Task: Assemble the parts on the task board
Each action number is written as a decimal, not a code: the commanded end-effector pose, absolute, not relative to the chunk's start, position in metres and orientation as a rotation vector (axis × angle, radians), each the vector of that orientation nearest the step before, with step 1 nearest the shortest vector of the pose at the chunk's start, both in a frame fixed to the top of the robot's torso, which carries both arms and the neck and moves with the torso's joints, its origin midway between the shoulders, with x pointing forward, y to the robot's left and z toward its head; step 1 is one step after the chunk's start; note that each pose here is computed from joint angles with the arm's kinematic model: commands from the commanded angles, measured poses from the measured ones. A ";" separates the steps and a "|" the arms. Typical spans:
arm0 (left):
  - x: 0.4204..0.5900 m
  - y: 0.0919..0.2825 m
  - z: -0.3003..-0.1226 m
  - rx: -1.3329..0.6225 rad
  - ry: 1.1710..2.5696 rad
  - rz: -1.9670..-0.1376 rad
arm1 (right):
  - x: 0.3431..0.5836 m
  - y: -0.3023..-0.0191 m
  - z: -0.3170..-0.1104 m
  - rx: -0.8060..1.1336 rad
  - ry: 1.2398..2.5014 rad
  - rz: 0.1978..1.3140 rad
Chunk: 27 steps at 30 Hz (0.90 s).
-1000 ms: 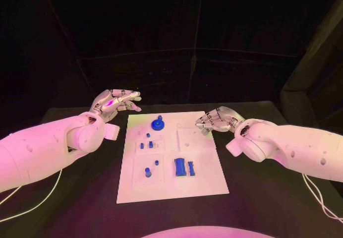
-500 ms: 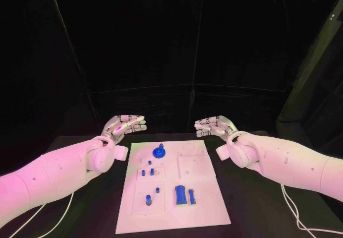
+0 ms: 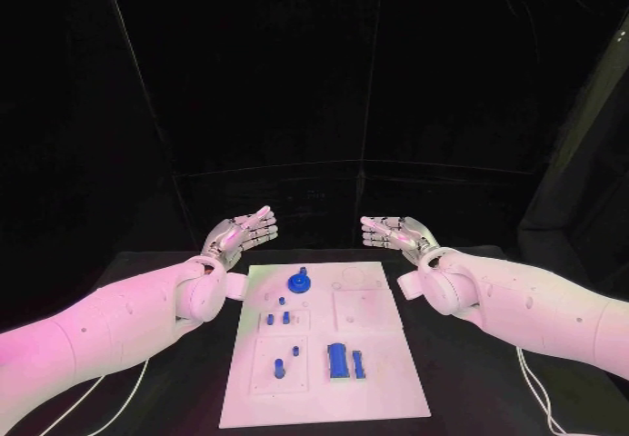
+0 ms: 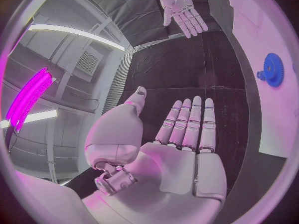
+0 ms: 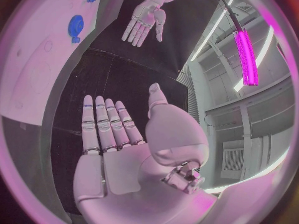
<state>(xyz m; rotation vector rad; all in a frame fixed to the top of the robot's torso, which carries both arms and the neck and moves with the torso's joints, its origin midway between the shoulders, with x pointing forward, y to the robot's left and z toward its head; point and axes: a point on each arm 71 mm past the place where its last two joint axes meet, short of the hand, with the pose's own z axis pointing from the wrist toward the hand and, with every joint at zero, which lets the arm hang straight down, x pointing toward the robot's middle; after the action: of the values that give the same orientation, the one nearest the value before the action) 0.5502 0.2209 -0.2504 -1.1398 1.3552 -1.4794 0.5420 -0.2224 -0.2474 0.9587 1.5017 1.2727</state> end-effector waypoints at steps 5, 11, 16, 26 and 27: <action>0.525 0.211 -0.247 -1.165 1.301 -1.366 | 0.515 -0.210 -0.239 1.068 1.344 1.262; 0.492 0.200 -0.238 -1.192 1.259 -1.292 | 0.483 -0.199 -0.231 1.157 1.260 1.248; 0.474 0.195 -0.230 -1.203 1.234 -1.253 | 0.468 -0.194 -0.226 1.195 1.229 1.235; 0.462 0.192 -0.224 -1.209 1.218 -1.229 | 0.462 -0.192 -0.224 1.209 1.218 1.229; 0.462 0.192 -0.224 -1.209 1.218 -1.229 | 0.462 -0.192 -0.224 1.209 1.218 1.229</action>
<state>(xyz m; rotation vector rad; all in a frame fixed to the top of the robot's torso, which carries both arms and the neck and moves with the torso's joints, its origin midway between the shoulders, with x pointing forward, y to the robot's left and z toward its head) 0.4615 0.1902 -0.2270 -1.2334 1.2431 -1.2710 0.4615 -0.1901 -0.2266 1.2057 1.2564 1.2522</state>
